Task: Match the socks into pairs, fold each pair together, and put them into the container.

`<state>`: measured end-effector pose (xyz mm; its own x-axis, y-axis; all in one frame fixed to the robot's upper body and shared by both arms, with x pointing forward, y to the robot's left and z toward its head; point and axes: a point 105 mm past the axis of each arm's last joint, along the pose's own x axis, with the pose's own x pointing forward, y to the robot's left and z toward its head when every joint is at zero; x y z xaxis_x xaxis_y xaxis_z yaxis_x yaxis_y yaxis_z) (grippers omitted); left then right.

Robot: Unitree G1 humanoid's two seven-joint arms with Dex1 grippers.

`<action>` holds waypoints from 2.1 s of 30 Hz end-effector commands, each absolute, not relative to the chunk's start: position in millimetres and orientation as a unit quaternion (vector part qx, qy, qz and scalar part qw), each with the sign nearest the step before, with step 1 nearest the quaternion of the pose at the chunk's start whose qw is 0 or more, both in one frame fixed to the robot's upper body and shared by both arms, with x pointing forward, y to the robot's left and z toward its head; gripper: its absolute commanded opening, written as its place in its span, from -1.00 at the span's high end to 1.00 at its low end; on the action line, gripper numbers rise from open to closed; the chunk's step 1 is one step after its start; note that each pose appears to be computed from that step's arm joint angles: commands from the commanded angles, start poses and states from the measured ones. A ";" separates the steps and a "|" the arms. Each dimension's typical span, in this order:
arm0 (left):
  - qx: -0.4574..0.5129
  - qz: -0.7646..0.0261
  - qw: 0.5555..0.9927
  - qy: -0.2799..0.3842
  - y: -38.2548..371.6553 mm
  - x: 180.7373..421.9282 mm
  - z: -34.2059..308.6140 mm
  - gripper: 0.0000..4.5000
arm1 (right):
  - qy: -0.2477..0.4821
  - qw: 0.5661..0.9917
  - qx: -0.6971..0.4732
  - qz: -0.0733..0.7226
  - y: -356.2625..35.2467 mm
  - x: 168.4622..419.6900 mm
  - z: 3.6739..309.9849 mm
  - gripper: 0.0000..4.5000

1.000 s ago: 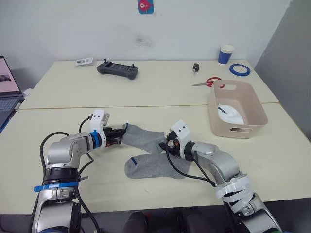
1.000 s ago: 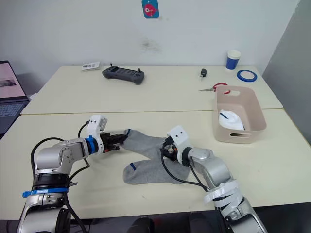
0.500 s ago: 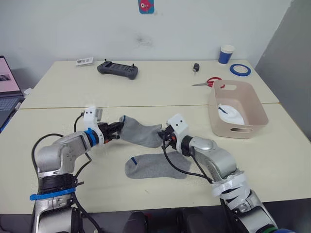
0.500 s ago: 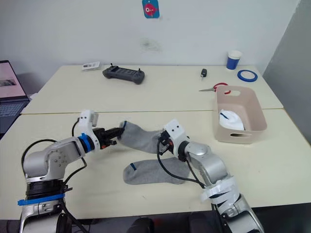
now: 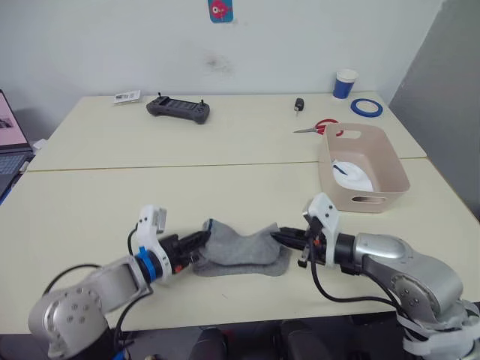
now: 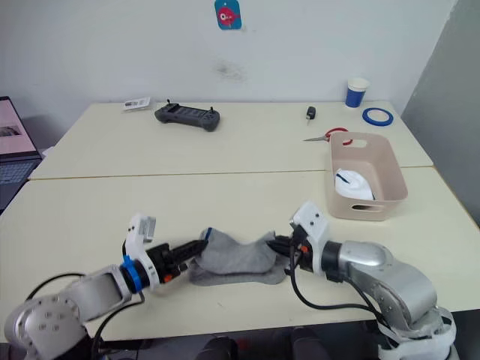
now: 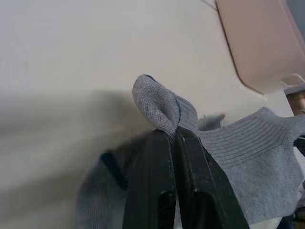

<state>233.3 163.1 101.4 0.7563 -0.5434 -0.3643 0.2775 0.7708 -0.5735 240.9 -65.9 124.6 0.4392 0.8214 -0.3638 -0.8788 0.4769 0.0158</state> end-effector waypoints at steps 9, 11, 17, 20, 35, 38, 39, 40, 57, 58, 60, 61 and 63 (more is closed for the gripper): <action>-0.238 -0.185 0.929 0.214 151.8 215.2 103.9 1.00 | 0.106 0.841 -0.148 0.509 -69.3 245.8 132.1 0.99; -0.247 -0.185 0.932 0.192 150.1 216.3 110.4 1.00 | 0.099 0.841 -0.148 0.510 -70.4 247.3 137.3 0.99; -0.232 -0.159 0.933 0.226 150.8 223.8 90.8 1.00 | 0.131 0.848 -0.160 0.488 -81.8 257.9 122.6 0.99; -0.205 -0.159 0.929 0.265 145.7 220.0 71.4 1.00 | 0.150 0.846 -0.167 0.484 -85.0 259.0 109.7 0.99; -0.142 -0.183 0.941 0.247 145.5 228.5 73.0 0.77 | 0.180 0.841 -0.165 0.483 -89.3 255.6 94.4 0.89; -0.124 -0.200 0.943 0.234 143.9 229.4 76.9 0.40 | 0.177 0.852 -0.162 0.466 -92.6 260.4 97.2 0.51; -0.117 -0.200 0.945 0.231 146.0 228.4 77.5 0.29 | 0.177 0.854 -0.163 0.462 -94.2 261.4 98.1 0.38; -0.105 -0.201 0.947 0.226 149.7 226.8 79.0 0.14 | 0.176 0.854 -0.163 0.462 -95.6 260.8 100.1 0.21; -0.003 -0.380 0.920 0.091 156.4 242.7 134.5 -0.30 | 0.044 0.834 -0.140 0.532 -45.8 249.6 149.0 -0.73; 0.002 -0.393 0.914 0.102 151.0 244.8 129.2 -0.15 | 0.045 0.834 -0.139 0.532 -41.6 250.9 144.0 -0.63; 0.025 -0.412 0.901 0.130 145.9 246.8 114.2 0.10 | 0.052 0.834 -0.143 0.531 -35.5 253.9 130.6 -0.35; 0.038 -0.415 0.897 0.147 146.9 247.9 104.7 0.24 | 0.060 0.834 -0.149 0.529 -33.0 255.4 121.7 -0.18; 0.061 -0.401 0.897 0.175 154.8 253.0 88.3 0.52 | 0.078 0.835 -0.162 0.520 -31.7 259.0 103.7 0.12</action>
<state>249.4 149.6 92.4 0.6071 -0.7185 -0.3394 0.7436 0.6643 -0.0760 256.6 -33.1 106.1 0.4290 0.8506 -0.3041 -0.9033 0.4014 -0.1517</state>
